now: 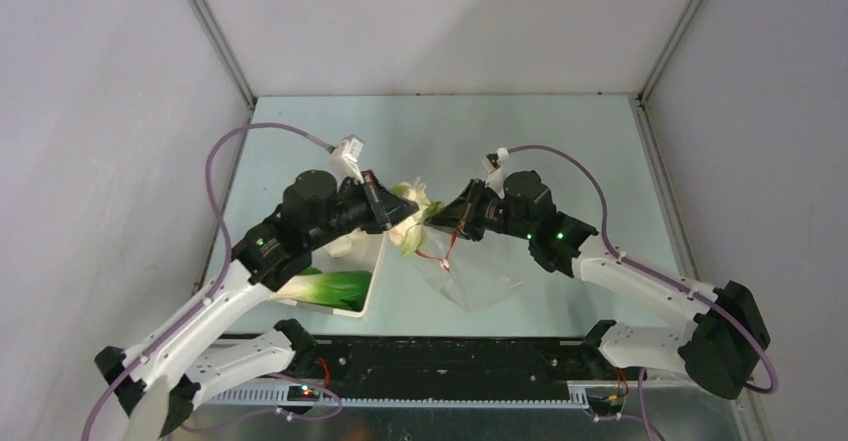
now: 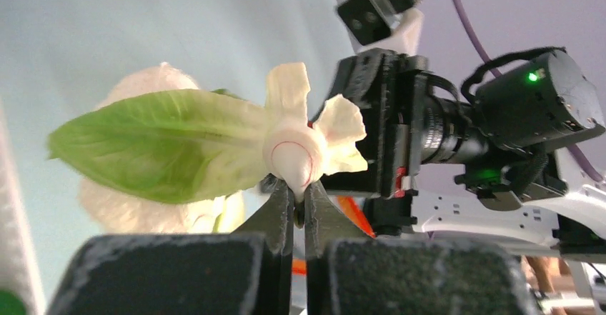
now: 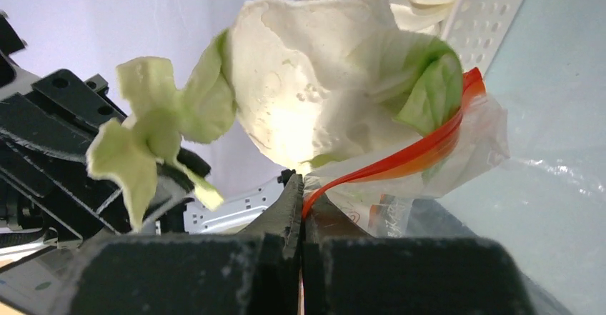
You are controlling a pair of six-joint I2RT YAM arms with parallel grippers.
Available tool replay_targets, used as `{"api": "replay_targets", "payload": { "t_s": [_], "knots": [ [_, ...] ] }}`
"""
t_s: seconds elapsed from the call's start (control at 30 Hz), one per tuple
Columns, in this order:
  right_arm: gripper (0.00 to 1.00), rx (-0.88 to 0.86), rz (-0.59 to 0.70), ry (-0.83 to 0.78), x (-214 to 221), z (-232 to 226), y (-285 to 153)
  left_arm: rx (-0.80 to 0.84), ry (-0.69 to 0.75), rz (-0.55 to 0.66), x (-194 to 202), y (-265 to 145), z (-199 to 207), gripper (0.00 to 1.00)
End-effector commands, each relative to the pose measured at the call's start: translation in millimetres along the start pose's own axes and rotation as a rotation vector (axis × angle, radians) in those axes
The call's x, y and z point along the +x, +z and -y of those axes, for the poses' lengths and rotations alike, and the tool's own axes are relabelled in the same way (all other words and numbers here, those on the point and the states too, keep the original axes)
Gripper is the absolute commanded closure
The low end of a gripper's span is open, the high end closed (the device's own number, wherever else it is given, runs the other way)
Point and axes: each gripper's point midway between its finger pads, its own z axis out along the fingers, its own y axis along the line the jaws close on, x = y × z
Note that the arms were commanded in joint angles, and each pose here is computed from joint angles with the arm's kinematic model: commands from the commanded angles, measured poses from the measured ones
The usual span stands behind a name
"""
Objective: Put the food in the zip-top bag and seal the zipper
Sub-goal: Place the fake vegetable in the bin.
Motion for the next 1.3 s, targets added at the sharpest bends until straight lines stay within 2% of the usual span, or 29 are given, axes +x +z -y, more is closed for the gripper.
{"api": "replay_targets", "payload": {
  "t_s": [0.0, 0.13, 0.27, 0.4, 0.63, 0.87, 0.93, 1.0, 1.03, 1.07, 1.1, 1.13, 1.17, 1.23, 1.27],
  "knots": [
    [1.00, 0.024, 0.131, -0.066, -21, -9, -21, -0.114, 0.021, 0.189, -35, -34, -15, 1.00],
    [1.00, 0.160, 0.231, -0.108, -36, 15, -43, -0.304, 0.009, 0.311, -53, -65, -47, 1.00],
    [1.00, 0.239, 0.337, -0.159, -51, 28, -66, -0.412, 0.003, 0.340, -54, -77, -70, 1.00],
    [1.00, 0.273, 0.374, -0.200, -57, 33, -76, -0.454, -0.011, 0.293, -41, -62, -93, 1.00],
    [1.00, 0.274, 0.316, -0.228, -52, 39, -67, -0.493, -0.034, 0.200, -25, -28, -128, 1.00],
    [1.00, 0.293, 0.286, -0.230, -49, 46, -59, -0.693, -0.055, 0.133, -4, -25, -182, 0.98],
    [1.00, 0.294, 0.284, -0.234, -49, 47, -57, -0.731, -0.058, 0.102, 3, -26, -190, 0.88],
    [1.00, 0.280, 0.258, -0.239, -45, 46, -55, -0.748, -0.057, 0.076, 9, -28, -195, 0.70],
    [1.00, 0.275, 0.250, -0.243, -44, 45, -54, -0.754, -0.052, 0.056, 14, -30, -196, 0.57],
    [1.00, 0.271, 0.246, -0.245, -44, 45, -52, -0.757, -0.052, 0.048, 15, -31, -196, 0.50],
    [1.00, 0.269, 0.243, -0.246, -43, 45, -51, -0.762, -0.051, 0.033, 18, -35, -196, 0.39],
    [1.00, 0.267, 0.235, -0.246, -42, 45, -50, -0.759, -0.050, 0.031, 17, -36, -194, 0.33],
    [1.00, 0.266, 0.231, -0.247, -42, 45, -49, -0.762, -0.049, 0.028, 18, -41, -192, 0.16],
    [1.00, 0.268, 0.226, -0.248, -41, 46, -48, -0.782, -0.057, 0.048, 15, -51, -191, 0.02],
    [1.00, 0.270, 0.224, -0.247, -41, 47, -47, -0.813, -0.068, 0.074, 11, -57, -193, 0.01]
  ]
}}
